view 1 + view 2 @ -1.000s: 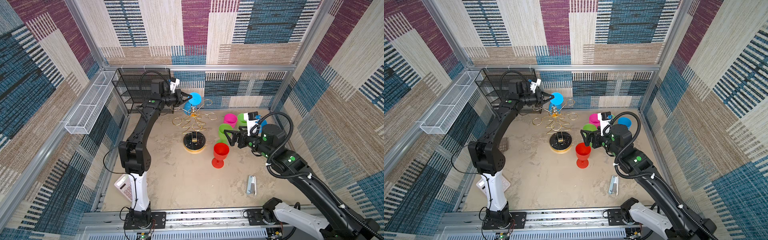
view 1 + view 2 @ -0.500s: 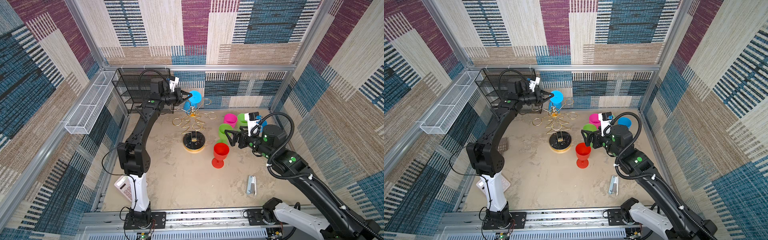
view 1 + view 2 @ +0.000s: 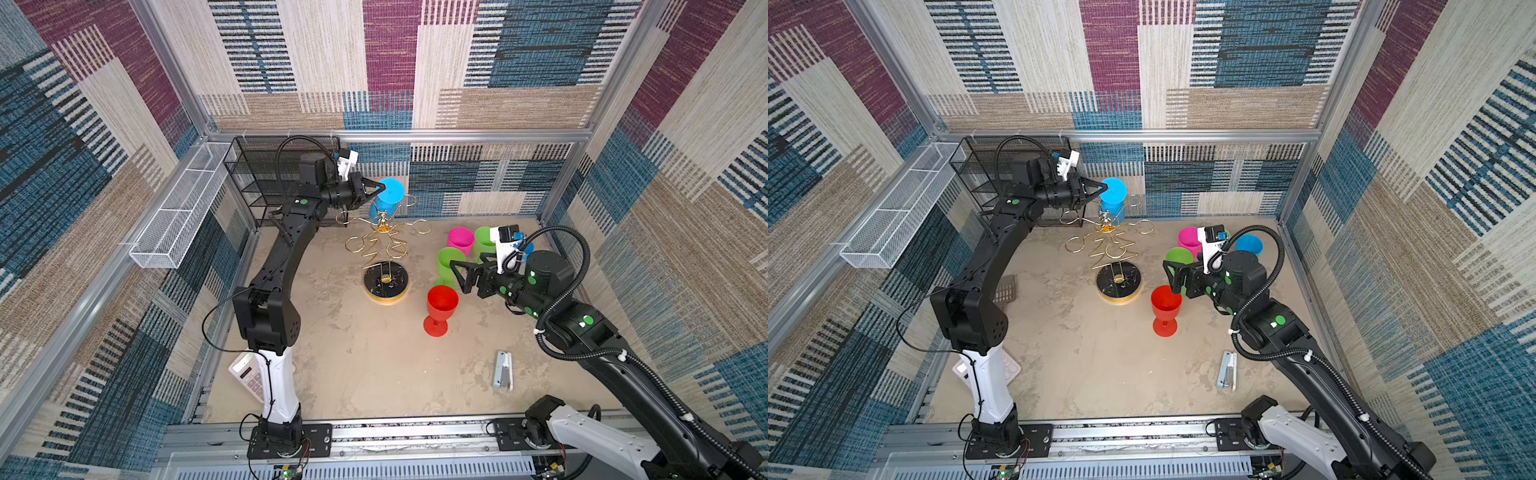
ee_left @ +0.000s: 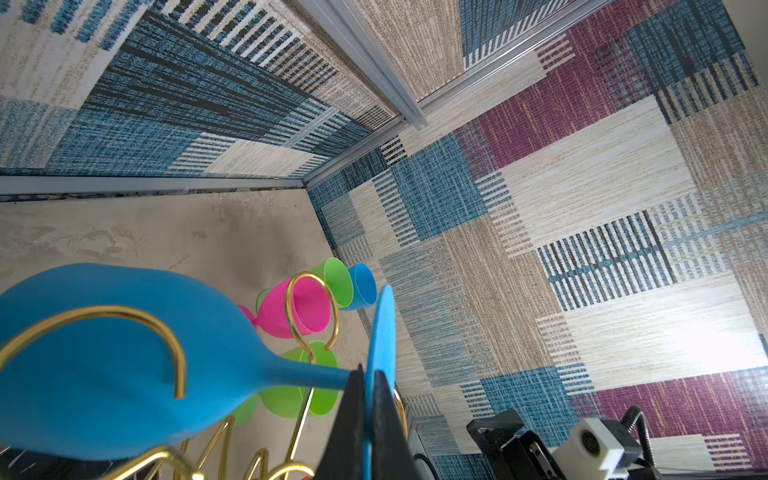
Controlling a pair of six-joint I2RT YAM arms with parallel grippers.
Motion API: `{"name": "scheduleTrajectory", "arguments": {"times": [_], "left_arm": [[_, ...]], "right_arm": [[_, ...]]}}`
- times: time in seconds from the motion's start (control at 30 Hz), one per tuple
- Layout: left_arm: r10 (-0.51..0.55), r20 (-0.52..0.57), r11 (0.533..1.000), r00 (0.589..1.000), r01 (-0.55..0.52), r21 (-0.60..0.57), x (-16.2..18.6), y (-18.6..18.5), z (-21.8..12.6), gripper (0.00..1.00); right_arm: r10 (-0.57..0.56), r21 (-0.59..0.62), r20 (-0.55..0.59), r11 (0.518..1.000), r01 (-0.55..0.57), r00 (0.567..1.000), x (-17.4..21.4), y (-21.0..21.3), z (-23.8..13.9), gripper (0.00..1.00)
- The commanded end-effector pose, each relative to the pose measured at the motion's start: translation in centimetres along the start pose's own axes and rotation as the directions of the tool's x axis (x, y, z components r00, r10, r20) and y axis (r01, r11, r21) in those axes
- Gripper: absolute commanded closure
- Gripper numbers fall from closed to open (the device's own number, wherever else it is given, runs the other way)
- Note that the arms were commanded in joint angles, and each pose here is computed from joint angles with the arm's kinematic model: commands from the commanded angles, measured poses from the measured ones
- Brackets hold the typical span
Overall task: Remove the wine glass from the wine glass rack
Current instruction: 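Close the left gripper on the blue glass base hanging on the rack, then lift the blue glass off the hook with the left gripper toward the right gripper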
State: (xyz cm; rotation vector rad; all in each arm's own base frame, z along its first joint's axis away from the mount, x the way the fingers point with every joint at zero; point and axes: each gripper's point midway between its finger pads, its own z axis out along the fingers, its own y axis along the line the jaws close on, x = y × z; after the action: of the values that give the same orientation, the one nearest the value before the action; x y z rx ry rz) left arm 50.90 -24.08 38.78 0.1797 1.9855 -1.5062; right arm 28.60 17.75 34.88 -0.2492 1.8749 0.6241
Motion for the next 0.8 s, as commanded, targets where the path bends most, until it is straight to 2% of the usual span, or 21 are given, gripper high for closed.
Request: {"name": "scheduleTrajectory", "arguments": {"times": [0.0, 0.17, 0.5, 0.77], "left_arm": [[0.036, 0.009, 0.999, 0.999, -0.037, 0.034, -0.4, -1.0, 0.0, 1.0], [0.058, 0.019, 0.997, 0.998, -0.058, 0.05, -0.7, -1.8, 0.0, 1.0], [0.099, 0.12, 0.981, 0.988, -0.118, 0.155, -3.1, -4.7, -0.3, 1.0], [0.11, 0.163, 0.973, 0.98, -0.14, 0.186, -4.0, -5.7, -0.7, 1.0]], "right_arm": [[-0.004, 0.004, 0.015, 1.0, 0.004, 1.0, -0.3, 0.0, -0.1, 0.01], [-0.006, 0.006, 0.015, 1.0, 0.005, 1.0, -0.2, -0.1, -0.1, 0.01], [-0.008, 0.016, 0.029, 1.0, 0.007, 1.0, -0.3, -0.3, -0.5, 0.01], [-0.028, 0.018, 0.054, 0.999, 0.027, 0.998, -1.1, -0.2, -0.9, 0.01]]}}
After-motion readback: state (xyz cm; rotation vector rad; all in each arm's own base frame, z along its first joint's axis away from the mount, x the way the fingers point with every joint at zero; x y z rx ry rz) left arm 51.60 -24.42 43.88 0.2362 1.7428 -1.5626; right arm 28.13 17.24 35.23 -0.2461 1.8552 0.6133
